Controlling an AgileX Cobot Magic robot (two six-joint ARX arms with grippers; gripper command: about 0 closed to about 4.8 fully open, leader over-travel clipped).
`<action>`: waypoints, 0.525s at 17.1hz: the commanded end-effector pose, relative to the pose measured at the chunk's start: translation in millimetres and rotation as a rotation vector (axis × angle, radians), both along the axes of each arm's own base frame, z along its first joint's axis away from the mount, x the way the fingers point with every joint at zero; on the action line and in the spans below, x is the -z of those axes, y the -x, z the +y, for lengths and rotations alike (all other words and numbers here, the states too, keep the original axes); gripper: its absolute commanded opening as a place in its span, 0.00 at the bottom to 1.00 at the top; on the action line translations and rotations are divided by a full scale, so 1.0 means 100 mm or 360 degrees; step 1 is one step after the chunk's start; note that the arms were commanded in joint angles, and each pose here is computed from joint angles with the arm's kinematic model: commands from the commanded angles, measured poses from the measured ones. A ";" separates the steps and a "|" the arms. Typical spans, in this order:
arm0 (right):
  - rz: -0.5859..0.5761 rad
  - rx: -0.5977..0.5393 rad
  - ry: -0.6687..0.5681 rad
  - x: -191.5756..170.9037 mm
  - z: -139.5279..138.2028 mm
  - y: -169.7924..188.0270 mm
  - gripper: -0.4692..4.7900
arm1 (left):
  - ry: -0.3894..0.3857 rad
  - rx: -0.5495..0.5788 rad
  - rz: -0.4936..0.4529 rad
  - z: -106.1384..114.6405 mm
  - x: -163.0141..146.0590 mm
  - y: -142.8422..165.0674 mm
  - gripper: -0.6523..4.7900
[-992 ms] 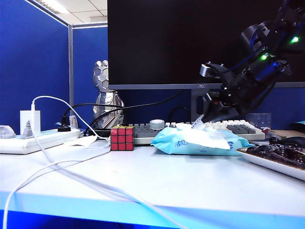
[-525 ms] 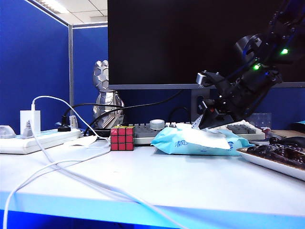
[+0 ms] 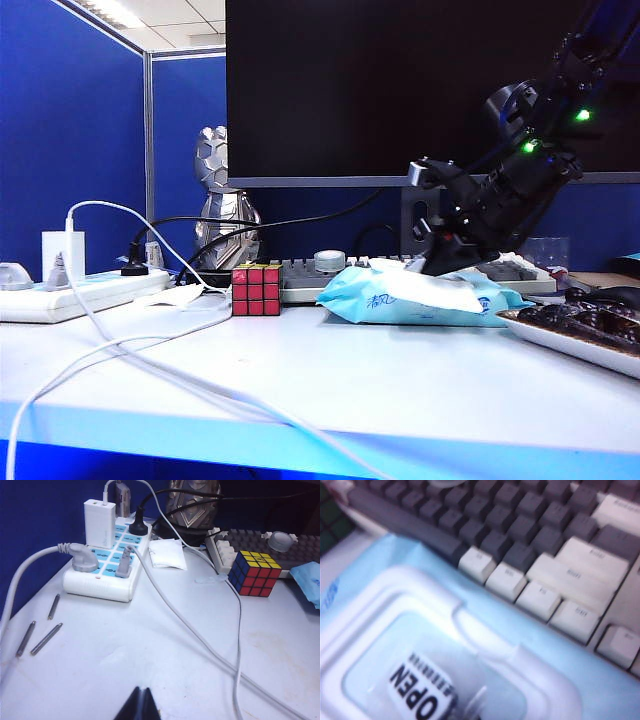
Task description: Pull out a wet wipe from the sky blue wet wipes packet and place it on the table.
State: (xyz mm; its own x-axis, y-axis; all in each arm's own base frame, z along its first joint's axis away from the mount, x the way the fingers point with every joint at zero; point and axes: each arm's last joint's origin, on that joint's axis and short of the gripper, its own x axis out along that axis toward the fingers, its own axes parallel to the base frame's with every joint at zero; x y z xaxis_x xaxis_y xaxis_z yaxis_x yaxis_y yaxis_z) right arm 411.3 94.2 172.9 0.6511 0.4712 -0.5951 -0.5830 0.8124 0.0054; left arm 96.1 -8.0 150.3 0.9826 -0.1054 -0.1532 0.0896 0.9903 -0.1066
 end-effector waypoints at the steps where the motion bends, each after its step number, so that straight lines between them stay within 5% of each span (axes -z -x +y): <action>1: -0.0025 -0.0017 0.0001 -0.03 0.01 -0.01 0.08 | 0.0001 0.0006 0.0015 0.00 0.01 0.00 0.12; 9: -0.0271 0.0024 -0.0111 -0.62 0.02 -0.08 0.08 | 0.0001 0.0006 0.0016 0.00 0.01 0.00 0.12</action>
